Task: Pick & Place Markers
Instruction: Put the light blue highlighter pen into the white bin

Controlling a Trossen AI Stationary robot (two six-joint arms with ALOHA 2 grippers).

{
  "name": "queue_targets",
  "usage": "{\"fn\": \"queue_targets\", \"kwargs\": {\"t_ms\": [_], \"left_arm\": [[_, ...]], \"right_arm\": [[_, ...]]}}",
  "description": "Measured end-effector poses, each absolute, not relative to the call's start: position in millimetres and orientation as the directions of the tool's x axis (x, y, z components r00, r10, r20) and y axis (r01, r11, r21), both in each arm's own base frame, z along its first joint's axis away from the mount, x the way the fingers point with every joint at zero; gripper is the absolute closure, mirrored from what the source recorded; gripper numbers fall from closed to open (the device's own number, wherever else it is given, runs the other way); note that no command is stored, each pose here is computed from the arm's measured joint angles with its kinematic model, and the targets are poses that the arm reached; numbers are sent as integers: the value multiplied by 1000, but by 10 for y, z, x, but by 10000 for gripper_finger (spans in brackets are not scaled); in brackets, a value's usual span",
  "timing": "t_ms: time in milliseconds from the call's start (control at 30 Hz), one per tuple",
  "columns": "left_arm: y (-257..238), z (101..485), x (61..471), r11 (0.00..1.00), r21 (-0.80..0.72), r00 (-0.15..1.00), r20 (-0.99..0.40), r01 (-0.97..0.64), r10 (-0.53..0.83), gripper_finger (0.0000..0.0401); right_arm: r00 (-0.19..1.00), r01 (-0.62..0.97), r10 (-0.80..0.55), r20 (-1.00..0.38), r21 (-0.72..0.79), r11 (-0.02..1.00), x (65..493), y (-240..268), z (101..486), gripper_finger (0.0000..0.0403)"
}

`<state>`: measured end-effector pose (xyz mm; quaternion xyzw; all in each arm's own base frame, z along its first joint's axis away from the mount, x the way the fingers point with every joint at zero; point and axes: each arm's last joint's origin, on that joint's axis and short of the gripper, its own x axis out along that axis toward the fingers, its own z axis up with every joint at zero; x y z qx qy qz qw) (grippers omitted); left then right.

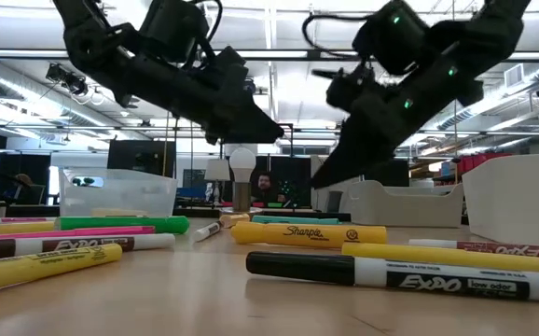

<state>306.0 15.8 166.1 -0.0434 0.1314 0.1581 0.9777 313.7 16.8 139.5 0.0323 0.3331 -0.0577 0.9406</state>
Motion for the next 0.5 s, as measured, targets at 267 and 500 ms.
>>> {"fn": "queue_targets", "kwargs": {"t_ms": [267, 500], "left_arm": [[52, 1648, 3060, 947, -87, 920, -282, -308, 273, 220], [-347, 1640, 3037, 979, -80, 944, -290, -188, 158, 220]], "right_arm": [[761, 127, -129, -636, -48, 991, 3220, 160, 1145, 245], [717, 214, -205, -666, -69, 974, 3223, 134, 973, 254]]}}
